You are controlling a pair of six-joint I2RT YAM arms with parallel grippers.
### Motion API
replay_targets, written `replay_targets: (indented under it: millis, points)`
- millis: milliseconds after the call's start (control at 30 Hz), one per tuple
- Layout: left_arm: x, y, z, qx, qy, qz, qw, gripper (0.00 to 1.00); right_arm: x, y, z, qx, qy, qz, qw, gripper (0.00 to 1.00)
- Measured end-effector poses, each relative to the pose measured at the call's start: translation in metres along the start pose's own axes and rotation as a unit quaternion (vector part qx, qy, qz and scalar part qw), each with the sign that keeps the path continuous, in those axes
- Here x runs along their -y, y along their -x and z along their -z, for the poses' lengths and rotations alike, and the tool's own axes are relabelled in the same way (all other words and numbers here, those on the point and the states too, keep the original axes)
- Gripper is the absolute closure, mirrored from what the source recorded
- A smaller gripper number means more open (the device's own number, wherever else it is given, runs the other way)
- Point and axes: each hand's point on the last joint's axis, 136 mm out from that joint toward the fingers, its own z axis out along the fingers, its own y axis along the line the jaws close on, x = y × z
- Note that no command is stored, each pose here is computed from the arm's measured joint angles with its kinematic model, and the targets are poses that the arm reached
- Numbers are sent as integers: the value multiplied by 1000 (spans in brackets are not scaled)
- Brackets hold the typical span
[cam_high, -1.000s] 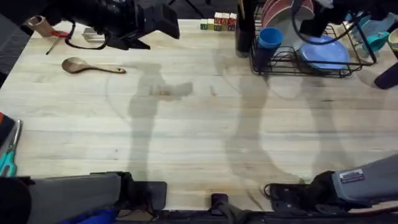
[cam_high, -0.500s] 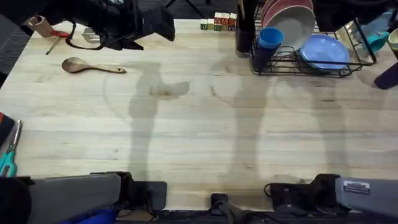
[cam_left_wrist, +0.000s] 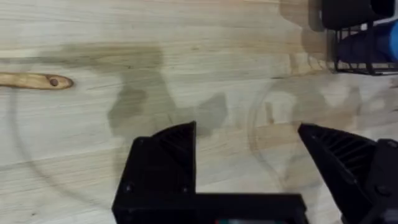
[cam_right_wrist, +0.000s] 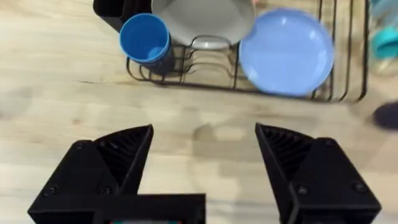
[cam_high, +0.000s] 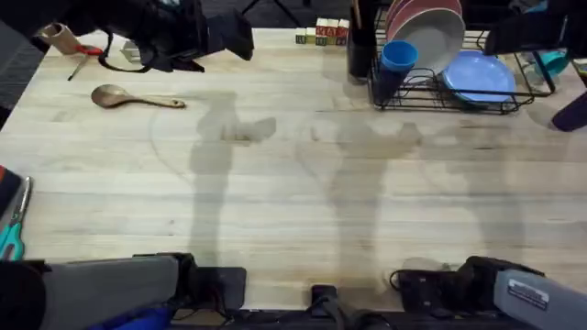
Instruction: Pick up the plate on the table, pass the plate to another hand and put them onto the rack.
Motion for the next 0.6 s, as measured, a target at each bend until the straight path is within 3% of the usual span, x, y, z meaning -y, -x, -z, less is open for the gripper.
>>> replay_targets:
  millis: [333, 600]
  points:
    - [-14, 6, 5, 17, 46, -6, 999, 6, -4, -12, 12, -12, 0, -155, 988, 6]
    - [-8, 15, 41, 75, 68, -26, 994, 6, -4, -12, 12, -12, 0, -195, 981, 6]
